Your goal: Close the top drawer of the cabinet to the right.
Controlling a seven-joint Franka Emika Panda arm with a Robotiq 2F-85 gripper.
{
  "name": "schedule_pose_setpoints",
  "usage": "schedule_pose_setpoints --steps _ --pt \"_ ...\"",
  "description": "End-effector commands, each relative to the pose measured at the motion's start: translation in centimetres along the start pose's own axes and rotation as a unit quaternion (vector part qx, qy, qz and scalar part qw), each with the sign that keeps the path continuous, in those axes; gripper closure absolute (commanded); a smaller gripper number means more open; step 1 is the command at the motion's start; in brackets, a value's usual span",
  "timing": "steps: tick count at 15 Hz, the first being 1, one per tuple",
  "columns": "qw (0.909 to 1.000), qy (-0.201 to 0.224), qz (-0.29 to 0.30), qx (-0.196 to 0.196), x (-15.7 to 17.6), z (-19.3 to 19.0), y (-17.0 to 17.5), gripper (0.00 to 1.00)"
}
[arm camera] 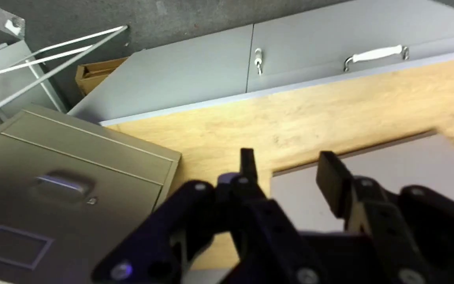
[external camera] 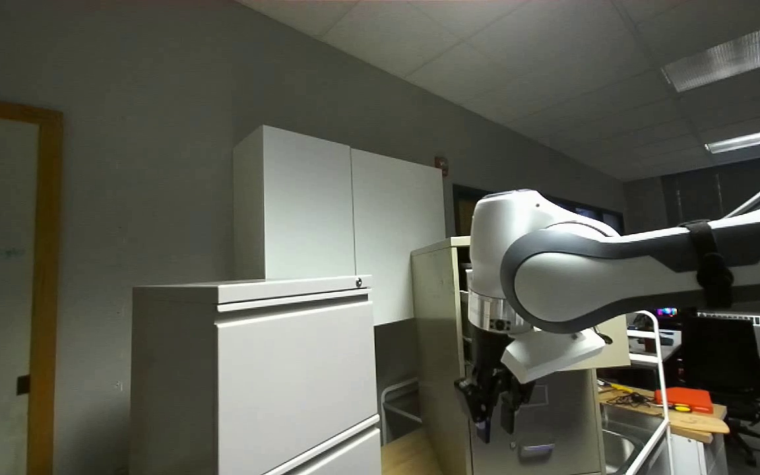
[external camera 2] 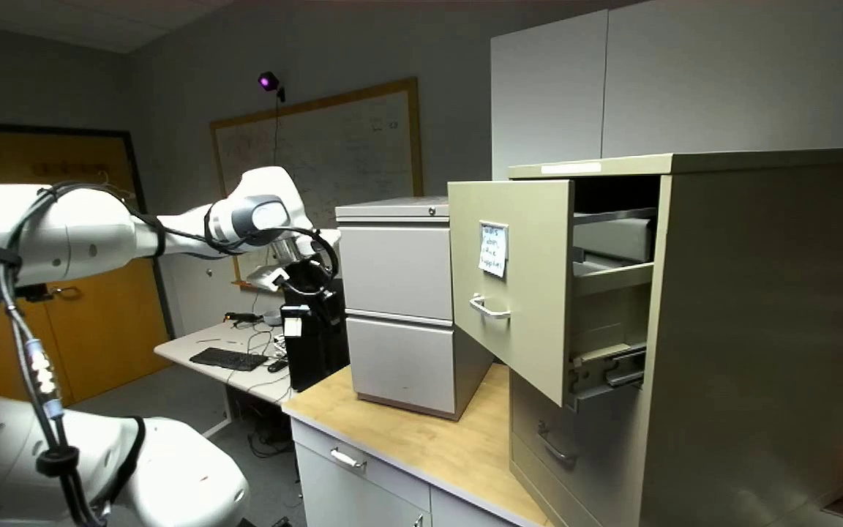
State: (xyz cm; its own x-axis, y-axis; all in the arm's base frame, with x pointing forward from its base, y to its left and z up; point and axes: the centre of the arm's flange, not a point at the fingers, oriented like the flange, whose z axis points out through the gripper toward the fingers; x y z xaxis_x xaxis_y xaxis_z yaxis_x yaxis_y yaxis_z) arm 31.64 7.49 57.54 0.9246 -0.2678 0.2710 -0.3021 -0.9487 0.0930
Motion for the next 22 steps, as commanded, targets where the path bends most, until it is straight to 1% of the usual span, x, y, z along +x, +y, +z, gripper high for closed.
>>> schedule_pose_setpoints --steps 1,2,3,5,8,10,12,16,18,20,22 --pt "0.9950 0.055 0.079 -0.027 1.1 -0.4 4.1 0.83" --pt "0.9921 0.069 0.100 -0.031 1.5 -0.6 5.0 0.92" --pt "0.9885 0.083 0.121 -0.036 1.8 -0.7 6.0 0.98" --pt "0.9795 0.109 0.165 -0.041 2.3 -1.2 8.0 1.00" --pt "0.9611 0.146 0.229 -0.049 2.7 -2.0 10.7 1.00" --pt "0.9456 0.170 0.272 -0.055 2.8 -2.5 12.5 1.00" --pt "0.9278 0.197 0.311 -0.057 3.1 -2.9 14.4 1.00" --pt "0.8855 0.271 0.372 -0.062 5.0 -3.7 16.6 1.00" --pt "0.8672 0.307 0.386 -0.068 6.4 -4.2 17.1 1.00" --pt "0.8542 0.335 0.390 -0.077 7.8 -4.4 17.2 1.00" --pt "0.8449 0.356 0.390 -0.090 9.3 -4.3 17.3 1.00"
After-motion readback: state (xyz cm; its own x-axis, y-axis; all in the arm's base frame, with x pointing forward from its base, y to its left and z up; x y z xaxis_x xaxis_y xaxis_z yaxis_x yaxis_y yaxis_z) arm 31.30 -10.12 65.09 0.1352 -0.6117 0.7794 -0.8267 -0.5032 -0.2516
